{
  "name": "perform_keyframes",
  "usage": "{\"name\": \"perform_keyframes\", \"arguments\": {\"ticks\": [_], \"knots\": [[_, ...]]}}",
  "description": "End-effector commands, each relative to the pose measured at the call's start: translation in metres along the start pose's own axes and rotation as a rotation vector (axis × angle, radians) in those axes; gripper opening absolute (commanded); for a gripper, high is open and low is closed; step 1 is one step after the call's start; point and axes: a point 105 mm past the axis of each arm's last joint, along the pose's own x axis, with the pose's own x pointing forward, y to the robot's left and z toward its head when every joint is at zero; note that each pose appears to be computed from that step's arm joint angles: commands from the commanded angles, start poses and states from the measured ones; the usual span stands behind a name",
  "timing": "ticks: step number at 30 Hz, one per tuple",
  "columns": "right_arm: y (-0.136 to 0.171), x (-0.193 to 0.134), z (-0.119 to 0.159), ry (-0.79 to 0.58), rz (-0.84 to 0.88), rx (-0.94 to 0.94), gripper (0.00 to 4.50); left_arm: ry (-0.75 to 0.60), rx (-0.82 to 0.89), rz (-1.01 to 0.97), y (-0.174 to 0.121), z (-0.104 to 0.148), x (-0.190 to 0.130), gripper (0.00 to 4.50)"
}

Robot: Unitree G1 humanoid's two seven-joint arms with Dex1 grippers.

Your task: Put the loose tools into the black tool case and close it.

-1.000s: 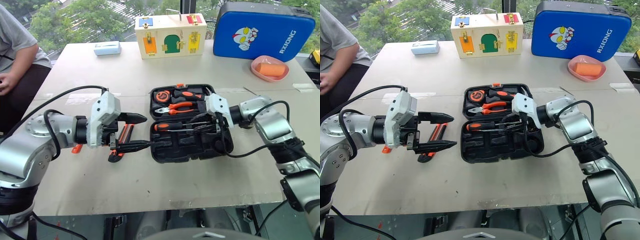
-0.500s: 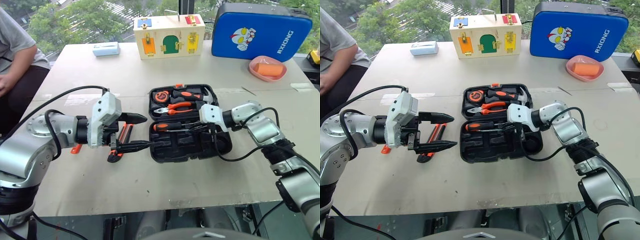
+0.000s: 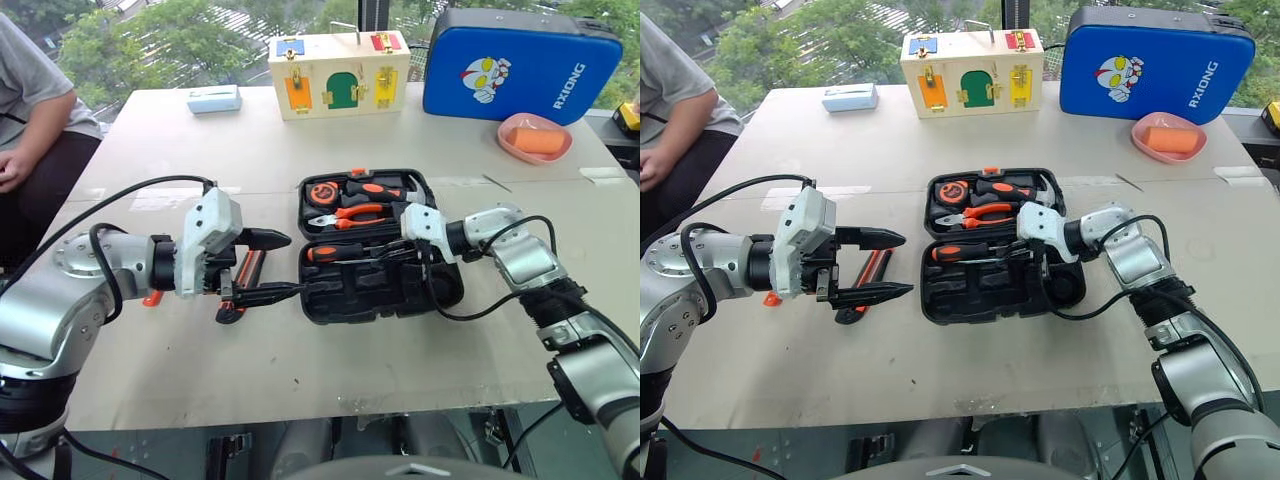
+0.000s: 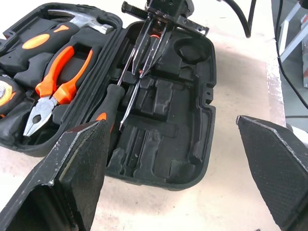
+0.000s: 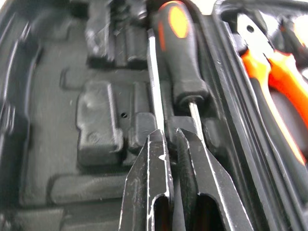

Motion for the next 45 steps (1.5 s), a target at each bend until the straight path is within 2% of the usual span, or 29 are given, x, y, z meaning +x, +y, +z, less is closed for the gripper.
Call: {"name": "perform_keyframes", "arguments": {"ticks": [1,6,15,19,20,22,25,29,31,33,35,37,39,40,45], "knots": [[0.001,-0.013,0.019,-0.074,0.011,0.047,0.06,-0.002,0.036,0.017,0.001,0.004,-0.005,4.50],[0.006,-0.023,0.008,-0.016,0.016,0.046,0.06,-0.009,0.040,0.009,0.002,0.005,-0.001,4.50],[0.006,-0.006,-0.027,0.119,0.001,-0.027,0.06,-0.009,0.049,0.000,0.003,0.007,0.001,4.50],[0.007,-0.013,0.010,-0.070,0.032,-0.013,0.06,0.012,0.006,0.038,0.004,-0.003,-0.007,4.50],[0.009,-0.023,0.035,-0.167,0.053,-0.026,0.06,0.020,-0.037,0.092,0.005,-0.013,-0.015,4.50],[0.013,-0.037,0.064,-0.278,0.089,-0.058,0.06,0.033,-0.093,0.170,0.006,-0.026,-0.029,4.50],[0.016,-0.052,0.090,-0.360,0.094,-0.100,0.06,0.049,-0.171,0.334,0.005,-0.047,-0.054,4.50],[0.031,-0.069,0.114,-0.431,0.180,-0.111,0.06,0.061,-0.334,0.636,-0.013,-0.086,-0.109,4.50],[0.039,-0.073,0.116,-0.431,0.229,-0.111,0.58,0.076,-0.410,0.756,-0.033,-0.104,-0.133,4.50],[0.043,-0.074,0.116,-0.426,0.250,-0.129,1.29,0.103,-0.464,0.856,-0.054,-0.120,-0.153,4.50],[0.045,-0.073,0.118,-0.413,0.253,-0.158,2.17,0.132,-0.506,0.944,-0.071,-0.133,-0.169,4.50],[0.045,-0.073,0.120,-0.408,0.253,-0.178,3.25,0.162,-0.532,0.994,-0.083,-0.140,-0.178,4.50],[0.046,-0.073,0.122,-0.409,0.252,-0.191,4.23,0.179,-0.539,1.008,-0.087,-0.144,-0.182,4.50],[0.046,-0.073,0.122,-0.409,0.252,-0.194,4.46,0.181,-0.540,1.011,-0.087,-0.144,-0.182,4.50],[0.048,-0.073,0.122,-0.398,0.237,-0.196,4.46,0.193,-0.506,0.991,-0.059,-0.141,-0.184,4.50]]}}
